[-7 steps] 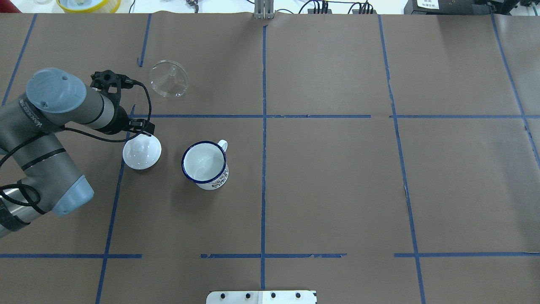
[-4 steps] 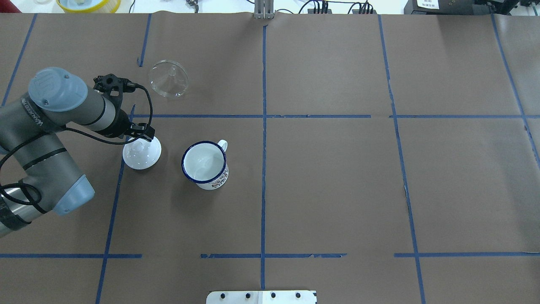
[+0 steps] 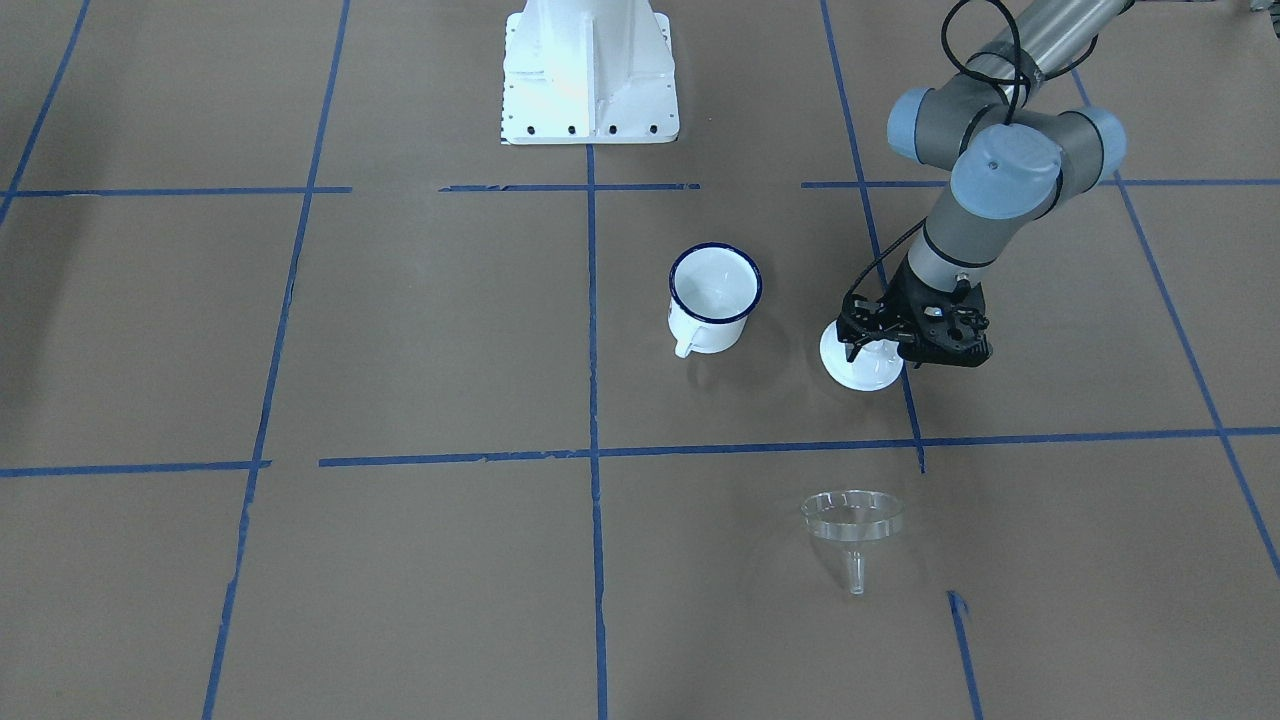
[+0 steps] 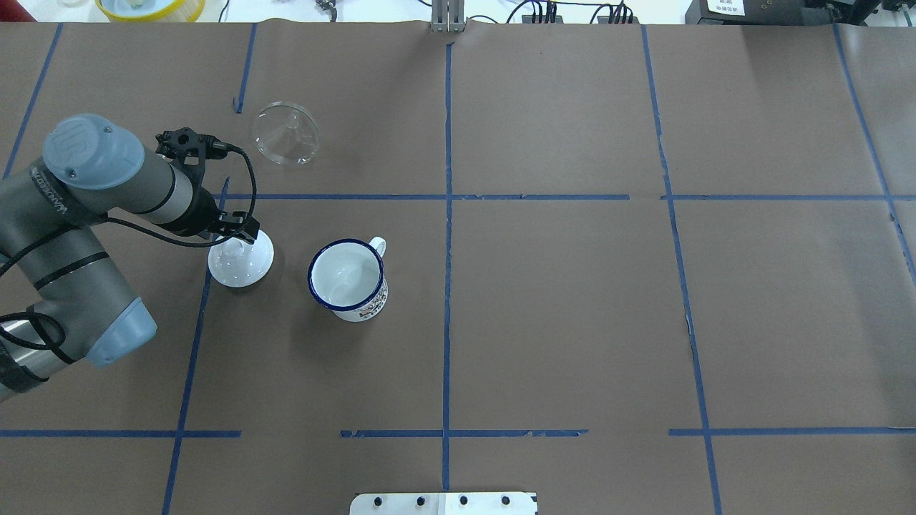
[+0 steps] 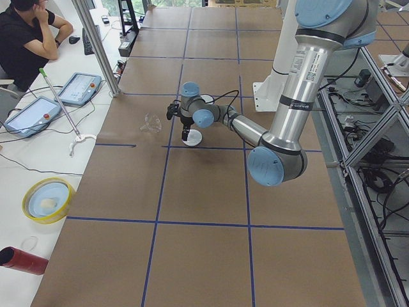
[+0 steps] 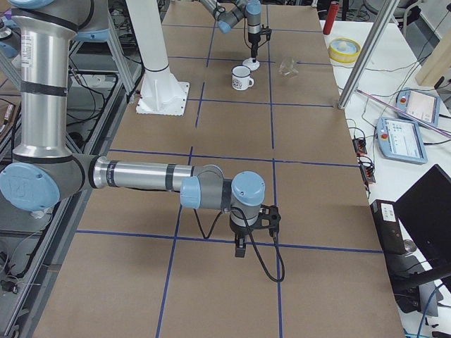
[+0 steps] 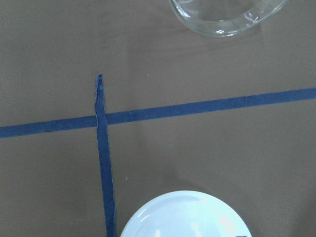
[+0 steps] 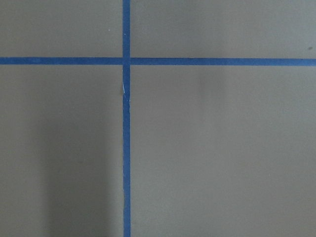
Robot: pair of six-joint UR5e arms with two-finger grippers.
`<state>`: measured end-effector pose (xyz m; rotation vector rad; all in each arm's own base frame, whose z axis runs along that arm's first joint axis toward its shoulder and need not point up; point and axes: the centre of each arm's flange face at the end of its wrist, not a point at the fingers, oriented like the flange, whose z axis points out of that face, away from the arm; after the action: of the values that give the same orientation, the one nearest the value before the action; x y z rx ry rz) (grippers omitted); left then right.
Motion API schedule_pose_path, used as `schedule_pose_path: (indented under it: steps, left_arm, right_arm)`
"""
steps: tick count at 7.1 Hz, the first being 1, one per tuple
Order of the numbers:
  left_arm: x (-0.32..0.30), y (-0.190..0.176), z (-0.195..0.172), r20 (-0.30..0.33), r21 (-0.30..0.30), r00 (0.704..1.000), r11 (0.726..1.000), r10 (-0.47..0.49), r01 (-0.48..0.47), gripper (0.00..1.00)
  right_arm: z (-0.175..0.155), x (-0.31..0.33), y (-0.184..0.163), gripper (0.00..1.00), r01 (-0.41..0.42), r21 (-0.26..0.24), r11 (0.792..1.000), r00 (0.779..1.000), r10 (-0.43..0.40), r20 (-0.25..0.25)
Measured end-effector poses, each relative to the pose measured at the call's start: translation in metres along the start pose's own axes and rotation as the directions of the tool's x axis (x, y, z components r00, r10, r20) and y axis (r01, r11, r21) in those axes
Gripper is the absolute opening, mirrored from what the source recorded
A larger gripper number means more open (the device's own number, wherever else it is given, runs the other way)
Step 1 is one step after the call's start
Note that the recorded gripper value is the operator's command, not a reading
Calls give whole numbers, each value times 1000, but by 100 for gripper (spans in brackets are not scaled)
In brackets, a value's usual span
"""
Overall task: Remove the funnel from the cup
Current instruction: 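Lower the left gripper and close it on the lid knob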
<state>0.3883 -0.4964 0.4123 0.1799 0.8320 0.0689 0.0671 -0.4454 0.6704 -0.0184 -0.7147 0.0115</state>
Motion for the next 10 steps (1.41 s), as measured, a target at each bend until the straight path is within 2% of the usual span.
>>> schedule_pose_path:
  steps: [7, 10]
  left_arm:
    - [7, 6, -4, 5, -43, 1000, 999, -12, 12, 63]
    - [6, 7, -1, 9, -48, 1000, 999, -13, 13, 63]
  right_arm:
    - [0, 0, 0, 100, 0, 0, 1000, 1000, 0, 0]
    - [0, 0, 0, 100, 0, 0, 1000, 1000, 0, 0]
